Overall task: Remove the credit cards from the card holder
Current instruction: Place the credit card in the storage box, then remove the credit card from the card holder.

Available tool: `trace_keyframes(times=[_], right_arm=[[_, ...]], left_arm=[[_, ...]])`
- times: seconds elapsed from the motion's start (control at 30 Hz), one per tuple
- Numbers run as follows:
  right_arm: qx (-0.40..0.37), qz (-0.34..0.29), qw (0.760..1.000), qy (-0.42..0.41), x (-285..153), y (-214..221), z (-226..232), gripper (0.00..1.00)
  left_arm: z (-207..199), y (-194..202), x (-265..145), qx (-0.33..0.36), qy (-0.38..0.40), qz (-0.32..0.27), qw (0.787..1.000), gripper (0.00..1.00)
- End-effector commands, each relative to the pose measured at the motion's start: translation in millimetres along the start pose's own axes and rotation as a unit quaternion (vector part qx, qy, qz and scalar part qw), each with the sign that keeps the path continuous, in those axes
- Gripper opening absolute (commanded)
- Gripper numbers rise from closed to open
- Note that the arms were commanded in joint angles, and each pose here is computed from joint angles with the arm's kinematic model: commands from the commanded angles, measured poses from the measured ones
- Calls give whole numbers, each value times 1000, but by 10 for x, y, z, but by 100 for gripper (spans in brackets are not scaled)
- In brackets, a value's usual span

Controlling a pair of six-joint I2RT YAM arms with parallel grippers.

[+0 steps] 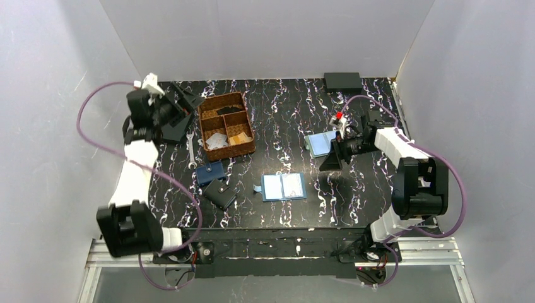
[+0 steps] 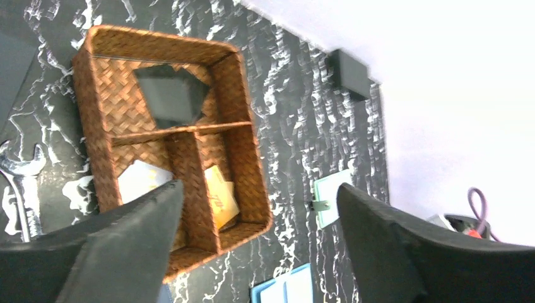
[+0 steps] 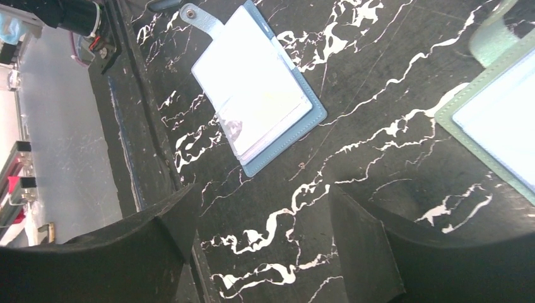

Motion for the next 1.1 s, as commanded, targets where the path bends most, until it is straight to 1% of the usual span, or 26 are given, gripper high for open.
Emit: trace_keyframes(times=[0.0,0.07,0.1,0.27,0.33,0.4,0.53,0.63,0.8,1.07], right_arm=[[-48,-24,999,2,-168,-156,34,82],[-60,-23,998,3,-194,-155,54,82],[-66,-22,998,4,-200,-155,64,82],[-84,-37,996,25,-355,-129,42,82],[-94,-43,994,27,-394,-130,62,82],[-101,-50,993,29,-427,-128,79,83],[-108,-58,992,32,-466,-100,106,83],[-114,-59,991,28,-463,-64,137,83],[-132,-61,989,27,-453,-12,199,83],[-146,-64,987,30,-448,15,212,83]], left_arm=[[59,211,-404,-69,34,-60,995,98],[87,382,-544,-92,53,-35,994,98],[62,497,-616,-97,73,-11,993,98],[-19,980,-938,-97,137,60,984,98],[-58,1133,-1094,-80,158,68,982,98],[-45,1275,-1201,-71,162,73,982,98],[-67,1563,-1344,-72,185,91,976,98],[-84,1804,-1395,-72,186,116,973,98],[-99,2235,-1396,-50,172,158,971,98],[-111,2663,-1319,-10,142,219,965,98]])
Point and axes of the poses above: each gripper's point midway between its finger pads, its own x axis out along the fingers, its own z axis along the line the jaws close on, y = z × x, the point moved 5 cm from there along -x, back along the fingers, and after that the axes turned 8 degrees about -x, right-handed, at the moved point
